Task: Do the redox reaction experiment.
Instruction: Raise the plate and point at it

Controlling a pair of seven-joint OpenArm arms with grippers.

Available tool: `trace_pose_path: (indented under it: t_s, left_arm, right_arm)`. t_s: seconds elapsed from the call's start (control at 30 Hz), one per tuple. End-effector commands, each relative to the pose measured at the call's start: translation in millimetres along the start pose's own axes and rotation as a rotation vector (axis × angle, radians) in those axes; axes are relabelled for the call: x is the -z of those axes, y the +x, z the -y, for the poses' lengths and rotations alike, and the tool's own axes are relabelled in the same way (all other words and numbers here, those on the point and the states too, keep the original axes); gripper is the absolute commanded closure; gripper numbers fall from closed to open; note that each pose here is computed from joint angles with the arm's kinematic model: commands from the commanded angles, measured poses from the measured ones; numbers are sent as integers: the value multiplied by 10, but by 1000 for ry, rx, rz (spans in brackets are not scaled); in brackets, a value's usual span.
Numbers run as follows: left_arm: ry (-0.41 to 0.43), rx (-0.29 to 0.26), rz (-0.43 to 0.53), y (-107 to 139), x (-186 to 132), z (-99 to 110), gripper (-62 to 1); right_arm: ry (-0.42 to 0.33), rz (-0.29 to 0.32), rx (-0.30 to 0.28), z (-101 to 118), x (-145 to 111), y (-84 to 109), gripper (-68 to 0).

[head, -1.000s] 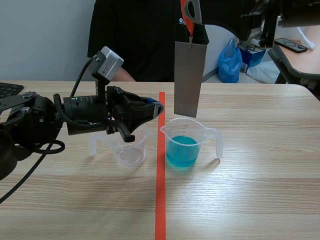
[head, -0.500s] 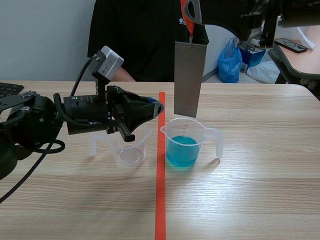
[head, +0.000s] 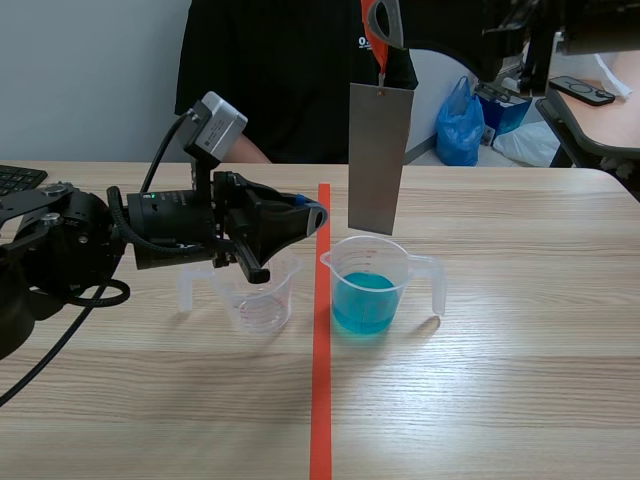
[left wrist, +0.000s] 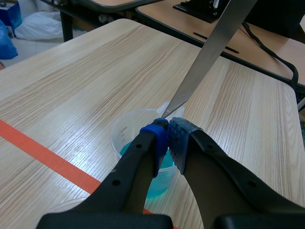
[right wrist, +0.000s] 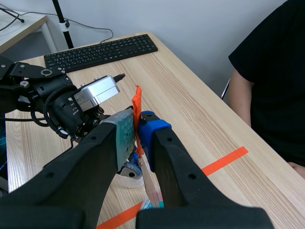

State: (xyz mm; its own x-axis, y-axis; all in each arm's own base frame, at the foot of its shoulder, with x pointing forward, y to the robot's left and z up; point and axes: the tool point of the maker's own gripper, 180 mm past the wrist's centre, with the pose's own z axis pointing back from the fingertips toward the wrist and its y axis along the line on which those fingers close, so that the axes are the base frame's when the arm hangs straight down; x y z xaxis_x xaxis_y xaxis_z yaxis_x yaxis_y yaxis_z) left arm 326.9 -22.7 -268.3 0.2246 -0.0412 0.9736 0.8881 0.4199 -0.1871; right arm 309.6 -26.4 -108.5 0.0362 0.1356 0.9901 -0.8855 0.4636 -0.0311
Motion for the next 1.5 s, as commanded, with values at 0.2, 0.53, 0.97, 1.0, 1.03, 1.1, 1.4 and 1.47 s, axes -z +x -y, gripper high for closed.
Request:
trace_pose_path:
  t_s: [0.2,0.53,0.97,1.0,1.03,1.1,1.4,1.47]
  left_arm:
    - [-13,13,49,176,53,10,-40]
    - [-13,13,49,176,53,10,-40]
    - [-13,13,49,176,52,9,-40]
    - [-13,13,48,175,51,8,-40]
    - [-11,14,46,171,44,3,-40]
    - [-7,17,43,166,19,-16,-40]
    - [96,64,-31,-1,-614,-371,-40]
    - [143,60,-61,-109,-893,-461,-40]
  right_arm:
    - [0,31,-26,9,-30,122,-17]
    - [0,31,-26,9,-30,122,-17]
    - [0,32,-26,9,-30,122,-17]
    - [0,32,-26,9,-30,122,-17]
    - [0,32,-26,9,-30,122,-17]
    - [0,32,-26,9,-30,122,-17]
    - [0,31,-26,9,-30,122,-17]
    - [0,32,-26,9,-30,122,-17]
